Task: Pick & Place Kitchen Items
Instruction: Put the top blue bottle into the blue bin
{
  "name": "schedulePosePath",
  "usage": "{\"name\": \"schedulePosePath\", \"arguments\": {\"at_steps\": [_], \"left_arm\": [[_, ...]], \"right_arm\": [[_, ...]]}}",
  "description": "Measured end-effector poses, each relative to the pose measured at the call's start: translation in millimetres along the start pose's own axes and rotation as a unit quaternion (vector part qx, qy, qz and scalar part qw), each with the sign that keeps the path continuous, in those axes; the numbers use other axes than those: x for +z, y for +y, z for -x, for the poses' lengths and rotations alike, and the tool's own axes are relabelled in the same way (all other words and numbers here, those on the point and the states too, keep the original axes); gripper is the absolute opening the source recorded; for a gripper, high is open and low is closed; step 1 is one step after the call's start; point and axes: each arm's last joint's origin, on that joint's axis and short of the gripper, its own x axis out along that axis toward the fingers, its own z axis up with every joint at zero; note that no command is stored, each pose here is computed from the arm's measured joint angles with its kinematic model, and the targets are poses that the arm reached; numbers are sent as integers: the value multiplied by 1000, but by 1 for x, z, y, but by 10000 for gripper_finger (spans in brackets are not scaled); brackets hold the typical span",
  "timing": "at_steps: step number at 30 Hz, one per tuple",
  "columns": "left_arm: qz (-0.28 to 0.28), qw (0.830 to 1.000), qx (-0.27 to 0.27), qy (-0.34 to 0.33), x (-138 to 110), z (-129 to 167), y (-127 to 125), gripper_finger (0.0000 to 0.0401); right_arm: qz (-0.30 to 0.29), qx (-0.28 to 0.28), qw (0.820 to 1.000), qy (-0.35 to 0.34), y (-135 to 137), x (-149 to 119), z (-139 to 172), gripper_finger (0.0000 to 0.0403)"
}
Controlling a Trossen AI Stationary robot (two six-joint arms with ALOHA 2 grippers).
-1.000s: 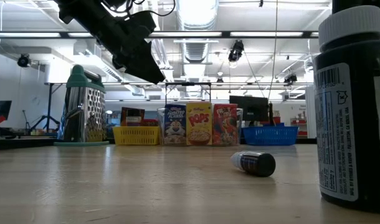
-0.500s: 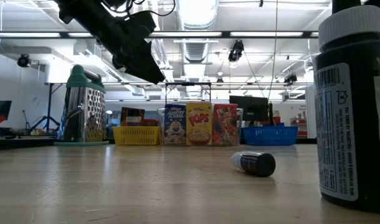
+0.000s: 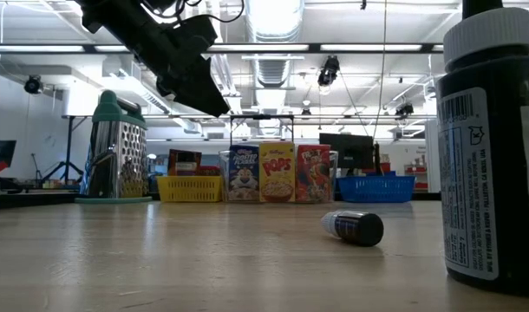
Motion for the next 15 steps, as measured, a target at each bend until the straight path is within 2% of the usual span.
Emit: {"name": "schedulePosePath", "arguments": {"at_steps": [6, 15], "left_arm": [[0, 1000, 0, 0, 0, 0, 0, 243], [0, 1000, 0, 0, 0, 0, 0, 243]], "right_arm": [[-6, 3, 1000, -3, -1, -2, -7, 142], [-5, 3, 1000, -15, -2, -3, -14, 117]]}}
